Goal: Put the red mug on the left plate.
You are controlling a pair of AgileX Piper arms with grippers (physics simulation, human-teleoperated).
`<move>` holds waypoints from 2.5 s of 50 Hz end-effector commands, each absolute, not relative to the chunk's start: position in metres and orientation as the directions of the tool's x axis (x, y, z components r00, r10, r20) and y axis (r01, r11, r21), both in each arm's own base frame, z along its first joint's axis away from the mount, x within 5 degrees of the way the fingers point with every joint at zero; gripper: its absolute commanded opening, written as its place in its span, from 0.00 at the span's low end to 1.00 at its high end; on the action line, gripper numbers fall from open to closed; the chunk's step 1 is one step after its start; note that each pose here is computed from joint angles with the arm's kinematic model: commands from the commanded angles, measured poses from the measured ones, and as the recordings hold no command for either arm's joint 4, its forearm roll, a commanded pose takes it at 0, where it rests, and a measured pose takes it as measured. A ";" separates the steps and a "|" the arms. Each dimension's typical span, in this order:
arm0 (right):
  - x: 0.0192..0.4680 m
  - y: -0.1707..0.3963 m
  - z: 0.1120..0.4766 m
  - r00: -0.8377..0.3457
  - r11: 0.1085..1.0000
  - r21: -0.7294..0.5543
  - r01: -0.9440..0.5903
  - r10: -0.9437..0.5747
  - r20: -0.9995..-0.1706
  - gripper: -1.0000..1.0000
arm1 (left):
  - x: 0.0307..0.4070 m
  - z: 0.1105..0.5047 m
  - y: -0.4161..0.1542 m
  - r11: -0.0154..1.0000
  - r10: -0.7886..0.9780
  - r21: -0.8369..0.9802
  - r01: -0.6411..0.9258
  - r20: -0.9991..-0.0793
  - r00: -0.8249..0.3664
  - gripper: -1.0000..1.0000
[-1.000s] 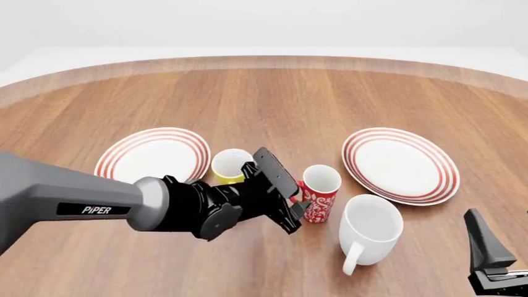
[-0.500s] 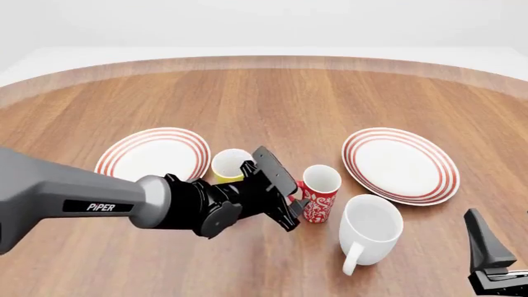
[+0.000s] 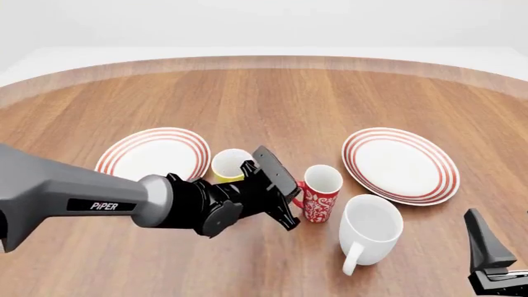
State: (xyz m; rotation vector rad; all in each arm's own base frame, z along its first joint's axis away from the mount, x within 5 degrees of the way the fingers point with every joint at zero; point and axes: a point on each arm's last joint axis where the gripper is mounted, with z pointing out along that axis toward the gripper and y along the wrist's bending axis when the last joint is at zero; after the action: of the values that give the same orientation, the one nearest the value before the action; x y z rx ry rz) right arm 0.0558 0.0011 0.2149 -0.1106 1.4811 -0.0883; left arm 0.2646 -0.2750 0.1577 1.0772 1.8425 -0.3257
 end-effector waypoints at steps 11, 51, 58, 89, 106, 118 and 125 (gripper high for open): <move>0.056 0.001 0.215 0.089 0.992 -0.129 -0.008 -0.128 -0.988 1.00 | 0.264 0.157 -0.274 0.581 0.531 0.211 0.786 -0.830 -0.170 0.00; 0.056 0.001 0.215 0.090 0.990 -0.138 -0.008 -0.136 -0.987 1.00 | 0.269 0.192 -0.254 0.650 0.439 0.186 0.736 -0.883 -0.164 0.00; 0.056 0.001 0.214 0.088 0.990 -0.138 -0.008 -0.136 -0.987 1.00 | 0.267 0.200 -0.250 0.657 0.427 0.183 0.731 -0.890 -0.161 0.00; 0.056 0.001 0.215 0.096 0.989 -0.146 -0.009 -0.144 -0.985 1.00 | 0.255 0.224 -0.230 0.678 0.393 0.184 0.711 -0.909 -0.140 0.00; 0.056 0.001 0.215 0.099 0.988 -0.153 -0.009 -0.151 -0.984 1.00 | 0.244 0.239 -0.217 0.689 0.368 0.185 0.701 -0.922 -0.119 0.00; 0.056 0.001 0.215 0.101 0.988 -0.156 -0.008 -0.154 -0.983 1.00 | 0.242 0.249 -0.209 0.700 0.354 0.188 0.689 -0.929 -0.106 0.00; 0.056 0.001 0.215 0.104 0.987 -0.158 -0.009 -0.157 -0.982 1.00 | 0.243 0.249 -0.203 0.711 0.352 0.191 0.677 -0.930 -0.108 0.00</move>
State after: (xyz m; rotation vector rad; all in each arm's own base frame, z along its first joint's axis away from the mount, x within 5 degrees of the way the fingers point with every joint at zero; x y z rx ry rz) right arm 0.0559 0.0014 0.2149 -0.1332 1.4672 -0.1073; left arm 0.2432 -0.2106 0.2435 0.8501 1.7282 -0.3480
